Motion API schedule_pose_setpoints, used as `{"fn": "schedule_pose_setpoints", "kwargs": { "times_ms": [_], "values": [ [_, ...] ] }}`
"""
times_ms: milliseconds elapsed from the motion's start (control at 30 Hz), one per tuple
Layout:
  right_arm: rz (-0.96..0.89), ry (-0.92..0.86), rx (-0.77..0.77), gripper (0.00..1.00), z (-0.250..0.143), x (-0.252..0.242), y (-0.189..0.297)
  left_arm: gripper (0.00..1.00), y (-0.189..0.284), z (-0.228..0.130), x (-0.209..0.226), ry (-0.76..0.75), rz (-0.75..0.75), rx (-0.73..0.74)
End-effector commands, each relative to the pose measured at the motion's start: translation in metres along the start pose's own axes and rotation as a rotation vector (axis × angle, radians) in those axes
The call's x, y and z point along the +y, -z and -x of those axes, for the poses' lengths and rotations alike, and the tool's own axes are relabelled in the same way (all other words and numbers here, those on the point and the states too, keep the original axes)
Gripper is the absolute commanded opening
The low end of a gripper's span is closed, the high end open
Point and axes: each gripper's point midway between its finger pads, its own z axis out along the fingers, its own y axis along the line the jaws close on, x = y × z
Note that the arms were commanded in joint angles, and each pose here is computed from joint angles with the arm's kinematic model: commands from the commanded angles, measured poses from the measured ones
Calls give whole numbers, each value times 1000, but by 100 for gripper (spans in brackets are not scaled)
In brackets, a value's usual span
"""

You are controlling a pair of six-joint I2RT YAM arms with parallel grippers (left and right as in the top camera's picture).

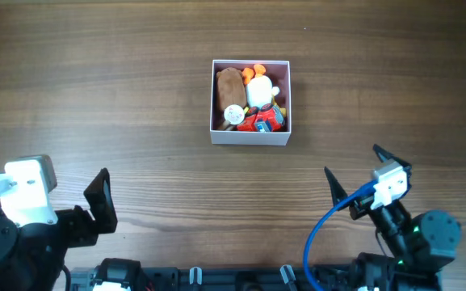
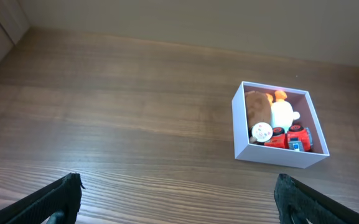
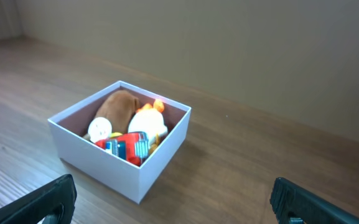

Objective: Pack container

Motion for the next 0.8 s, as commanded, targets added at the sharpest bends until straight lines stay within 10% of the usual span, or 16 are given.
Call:
{"fn": "schedule_pose_setpoints", "kwargs": {
  "times_ms": [0, 767],
  "values": [
    [-31, 20, -13, 100, -15, -1, 0, 100, 1, 1, 3, 5, 16, -7],
    [-9, -35, 78, 100, -73, 5, -13, 100, 1, 1, 3, 6, 16, -7]
  ]
}}
